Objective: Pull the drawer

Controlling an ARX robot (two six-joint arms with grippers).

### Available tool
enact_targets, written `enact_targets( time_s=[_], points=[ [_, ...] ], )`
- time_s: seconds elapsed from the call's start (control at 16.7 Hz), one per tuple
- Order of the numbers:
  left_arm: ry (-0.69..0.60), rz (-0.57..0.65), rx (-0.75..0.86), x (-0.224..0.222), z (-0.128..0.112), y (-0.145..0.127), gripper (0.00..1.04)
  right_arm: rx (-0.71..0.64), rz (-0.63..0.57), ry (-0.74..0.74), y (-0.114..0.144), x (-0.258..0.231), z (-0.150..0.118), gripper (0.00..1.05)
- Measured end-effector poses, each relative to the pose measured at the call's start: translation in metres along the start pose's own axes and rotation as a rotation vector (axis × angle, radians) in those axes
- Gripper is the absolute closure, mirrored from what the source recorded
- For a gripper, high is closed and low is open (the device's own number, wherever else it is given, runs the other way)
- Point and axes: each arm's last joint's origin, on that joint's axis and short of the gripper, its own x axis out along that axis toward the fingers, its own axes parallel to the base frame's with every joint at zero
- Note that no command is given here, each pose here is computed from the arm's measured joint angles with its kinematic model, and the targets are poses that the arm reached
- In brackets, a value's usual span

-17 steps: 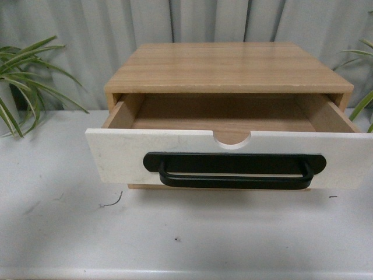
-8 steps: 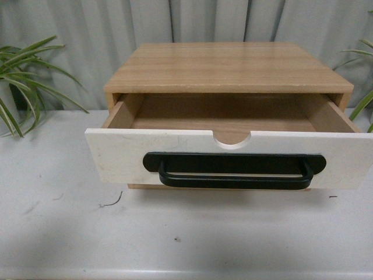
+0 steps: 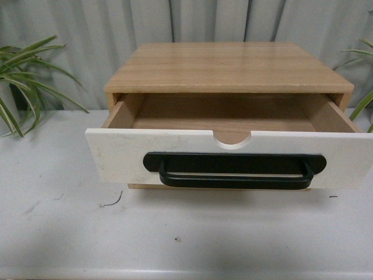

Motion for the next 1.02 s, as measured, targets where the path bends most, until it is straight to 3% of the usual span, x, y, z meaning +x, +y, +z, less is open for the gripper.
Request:
enact_targets(
  time_s=[0.84,0.9,1.02],
  points=[
    [0.014,0.0,0.0,-0.01,-0.003,0.0,1.03,0.0,0.0,-0.011,0.0,-0.011,-0.008,1.03],
    [0.072,-0.002,0.0,-0.019,-0.01,0.0,1.03,0.0,0.0,-0.014,0.0,-0.014,-0.008,1.03],
    [0.027,0.0,0.0,-0.022,-0.007,0.0,1.03,-0.001,-0.001,0.003,0.0,-0.025,-0.012,1.03]
  ],
)
